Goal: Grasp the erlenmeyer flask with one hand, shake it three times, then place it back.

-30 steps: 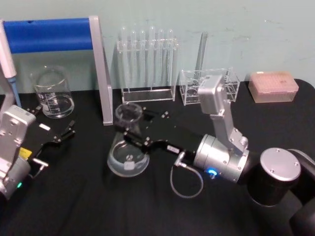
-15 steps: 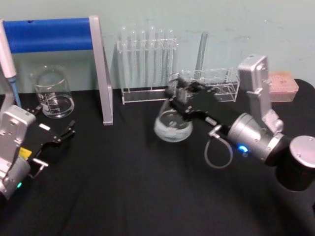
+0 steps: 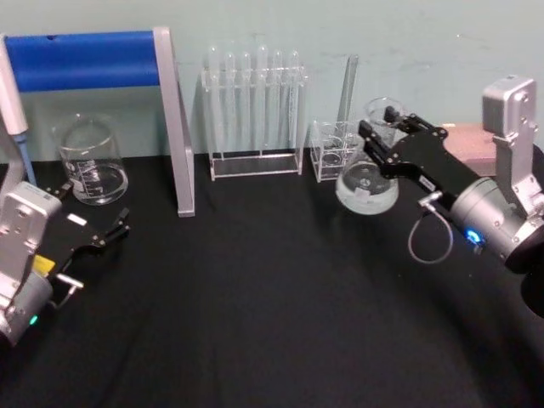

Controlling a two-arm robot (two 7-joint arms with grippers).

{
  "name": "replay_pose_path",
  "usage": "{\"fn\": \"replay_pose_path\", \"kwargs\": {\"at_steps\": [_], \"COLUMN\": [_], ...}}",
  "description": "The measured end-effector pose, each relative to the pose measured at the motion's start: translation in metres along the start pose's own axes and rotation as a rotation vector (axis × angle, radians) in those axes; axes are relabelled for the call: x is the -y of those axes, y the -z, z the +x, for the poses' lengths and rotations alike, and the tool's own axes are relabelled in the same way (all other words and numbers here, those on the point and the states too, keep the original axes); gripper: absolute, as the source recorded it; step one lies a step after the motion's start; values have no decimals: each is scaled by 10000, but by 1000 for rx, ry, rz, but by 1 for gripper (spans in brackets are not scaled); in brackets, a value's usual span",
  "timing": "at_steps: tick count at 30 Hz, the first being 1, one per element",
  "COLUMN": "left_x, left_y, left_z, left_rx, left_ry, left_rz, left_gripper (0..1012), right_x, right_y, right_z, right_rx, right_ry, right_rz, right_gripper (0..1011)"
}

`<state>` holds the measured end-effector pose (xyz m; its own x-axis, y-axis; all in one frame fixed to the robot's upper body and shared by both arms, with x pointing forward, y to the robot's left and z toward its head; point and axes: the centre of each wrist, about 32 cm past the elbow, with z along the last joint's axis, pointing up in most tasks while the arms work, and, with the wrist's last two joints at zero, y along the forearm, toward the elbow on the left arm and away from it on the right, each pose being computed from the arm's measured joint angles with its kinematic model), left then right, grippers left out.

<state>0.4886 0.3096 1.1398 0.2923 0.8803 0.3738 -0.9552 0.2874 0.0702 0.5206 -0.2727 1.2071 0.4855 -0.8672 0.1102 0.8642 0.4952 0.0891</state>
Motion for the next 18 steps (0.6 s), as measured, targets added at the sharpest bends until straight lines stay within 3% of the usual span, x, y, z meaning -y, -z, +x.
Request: {"fn": "replay_pose_path", "kwargs": {"at_steps": [8, 18], "left_x": [0, 0], "left_y": [0, 0], "left_z": [0, 0], "left_rx": [0, 0], "left_ry": [0, 0], "left_rz": [0, 0], "left_gripper": [1001, 1001], "right_x": [25, -24], "right_y": [3, -9], "right_z": [35, -113], "right_rx": [0, -22], "right_ry": [23, -54], "right_rz": [3, 13], "right_gripper": [456, 456]}}
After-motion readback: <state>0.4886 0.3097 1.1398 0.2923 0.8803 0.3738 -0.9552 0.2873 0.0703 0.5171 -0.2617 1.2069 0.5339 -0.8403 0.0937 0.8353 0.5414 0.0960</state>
